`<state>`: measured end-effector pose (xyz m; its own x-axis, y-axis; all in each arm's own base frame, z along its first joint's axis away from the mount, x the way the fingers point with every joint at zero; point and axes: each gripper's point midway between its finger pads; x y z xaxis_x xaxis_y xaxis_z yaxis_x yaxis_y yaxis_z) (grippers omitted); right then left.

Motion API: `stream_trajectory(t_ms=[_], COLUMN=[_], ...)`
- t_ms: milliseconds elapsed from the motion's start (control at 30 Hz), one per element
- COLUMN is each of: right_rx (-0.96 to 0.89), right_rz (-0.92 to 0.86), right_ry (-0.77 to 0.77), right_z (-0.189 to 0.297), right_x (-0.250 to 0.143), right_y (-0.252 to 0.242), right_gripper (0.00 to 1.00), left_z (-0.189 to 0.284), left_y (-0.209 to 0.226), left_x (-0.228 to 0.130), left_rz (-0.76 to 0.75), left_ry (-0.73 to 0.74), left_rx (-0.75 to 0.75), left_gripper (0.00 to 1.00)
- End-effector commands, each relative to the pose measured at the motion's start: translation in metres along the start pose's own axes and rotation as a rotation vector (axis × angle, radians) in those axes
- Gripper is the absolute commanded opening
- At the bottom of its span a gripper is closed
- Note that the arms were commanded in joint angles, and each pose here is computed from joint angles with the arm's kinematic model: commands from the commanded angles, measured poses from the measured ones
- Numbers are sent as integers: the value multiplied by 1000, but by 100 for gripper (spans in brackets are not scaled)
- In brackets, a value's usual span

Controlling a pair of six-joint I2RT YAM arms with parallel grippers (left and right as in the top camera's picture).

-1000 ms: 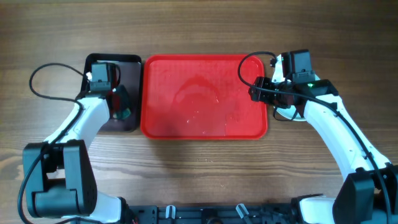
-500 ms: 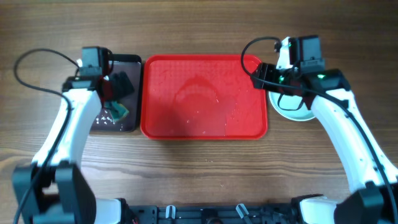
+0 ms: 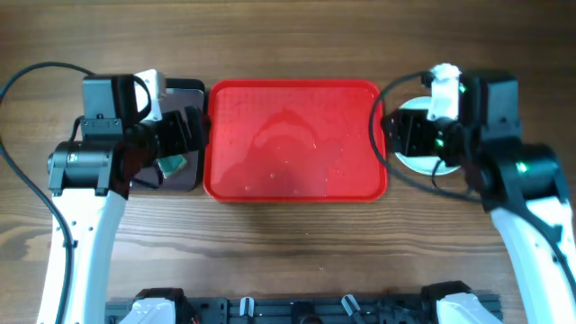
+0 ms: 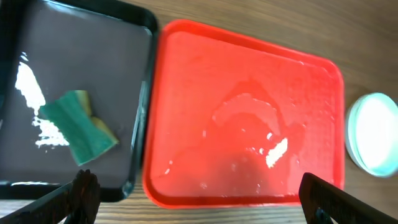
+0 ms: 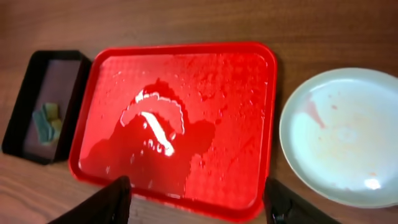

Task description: Clean dirty plates on tray and stack at the side

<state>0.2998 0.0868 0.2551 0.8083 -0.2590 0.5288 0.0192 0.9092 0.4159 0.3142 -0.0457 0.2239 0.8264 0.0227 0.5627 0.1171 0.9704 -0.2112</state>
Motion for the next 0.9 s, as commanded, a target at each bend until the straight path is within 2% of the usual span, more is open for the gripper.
stream_trajectory(t_ms=[0,67,300,600,733,867], right_rx=[13,26,71,30,8,41], right_rz=[49,53,-48,-67,-34,113], right_ry=[-67,-79,-136,-135,-199,-305], right_z=[35,48,78,76,78,76], right_x=[-1,-8,-17,-17,-3,13], right_y=[7,9,15,7,5,12], right_gripper=[74,99,99,100,100,100], left_z=[3,3,3,3,3,3], left_y=[-10,-10,-10,-10,-10,-10], left_x=[2,2,2,2,2,2], left_rz=[-50,-51,-50,-50,-51,-51], left_ry=[-8,-8,-8,-8,-8,-8], left_rx=[-48,-48,-48,-48,-48,-48], left_gripper=[100,100,100,100,100,100])
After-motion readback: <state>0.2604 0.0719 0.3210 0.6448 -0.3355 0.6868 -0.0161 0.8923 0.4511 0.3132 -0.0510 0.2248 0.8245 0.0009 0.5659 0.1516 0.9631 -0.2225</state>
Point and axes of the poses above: each gripper's point midway between its finger pads, its own z axis back along the fingers, its own y axis along the line the jaws close on, x = y × z, and after that the axes turned 12 degrees about -z, right-handed
